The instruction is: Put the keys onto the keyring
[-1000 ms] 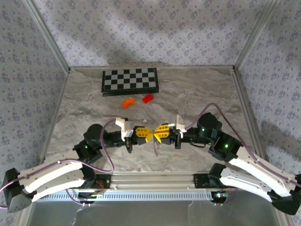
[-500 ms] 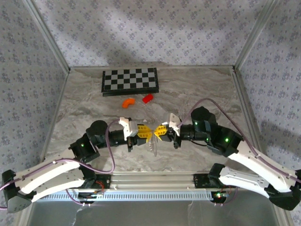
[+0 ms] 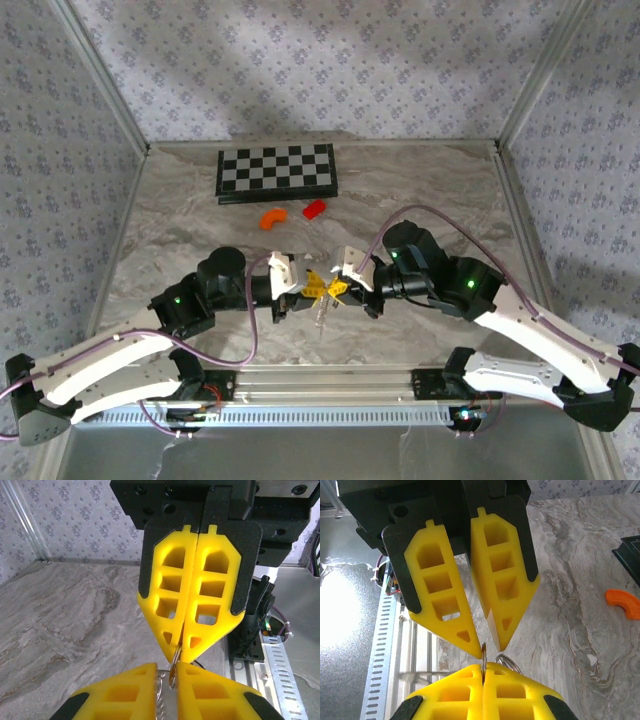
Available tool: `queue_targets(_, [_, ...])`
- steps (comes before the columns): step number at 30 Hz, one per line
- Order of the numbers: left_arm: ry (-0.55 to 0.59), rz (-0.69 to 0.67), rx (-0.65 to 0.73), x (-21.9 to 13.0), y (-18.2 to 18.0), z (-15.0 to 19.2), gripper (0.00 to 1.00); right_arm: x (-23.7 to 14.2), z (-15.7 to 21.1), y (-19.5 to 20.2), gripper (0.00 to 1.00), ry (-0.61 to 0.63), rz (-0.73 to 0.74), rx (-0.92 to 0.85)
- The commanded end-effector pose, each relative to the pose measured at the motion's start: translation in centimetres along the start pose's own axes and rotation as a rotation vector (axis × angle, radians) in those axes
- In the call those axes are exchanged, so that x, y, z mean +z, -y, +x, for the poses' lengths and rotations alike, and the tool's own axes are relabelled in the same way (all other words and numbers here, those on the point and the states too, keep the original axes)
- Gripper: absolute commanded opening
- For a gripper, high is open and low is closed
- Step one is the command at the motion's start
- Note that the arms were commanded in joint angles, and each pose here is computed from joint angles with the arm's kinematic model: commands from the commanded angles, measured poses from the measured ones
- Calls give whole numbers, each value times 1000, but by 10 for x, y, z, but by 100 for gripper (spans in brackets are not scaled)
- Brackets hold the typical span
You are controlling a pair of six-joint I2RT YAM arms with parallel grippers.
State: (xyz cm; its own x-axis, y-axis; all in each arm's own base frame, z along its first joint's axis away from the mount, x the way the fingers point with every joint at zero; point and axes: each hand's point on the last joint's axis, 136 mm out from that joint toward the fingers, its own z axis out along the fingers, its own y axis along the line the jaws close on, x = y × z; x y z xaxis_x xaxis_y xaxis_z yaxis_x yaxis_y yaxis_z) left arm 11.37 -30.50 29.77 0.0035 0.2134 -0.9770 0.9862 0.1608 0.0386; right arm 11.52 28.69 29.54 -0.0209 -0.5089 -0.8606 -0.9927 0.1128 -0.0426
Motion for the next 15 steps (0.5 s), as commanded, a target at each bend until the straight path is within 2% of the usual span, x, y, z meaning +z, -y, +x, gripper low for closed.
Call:
queue_targets(1, [58, 13, 23, -1, 2, -17, 16, -5, -13, -9, 0, 41, -38, -34])
queue_targets(8, [68, 30, 1, 3, 4, -14, 14, -5, -19, -11, 0, 86, -35, -50])
queue_targets(11, [76, 27, -3, 2, 4, -16, 0, -7, -22, -11, 0, 103, -30, -57])
queue_targets(15, [111, 20, -1, -2, 4, -22, 0, -8, -23, -11, 0, 115, -23, -63])
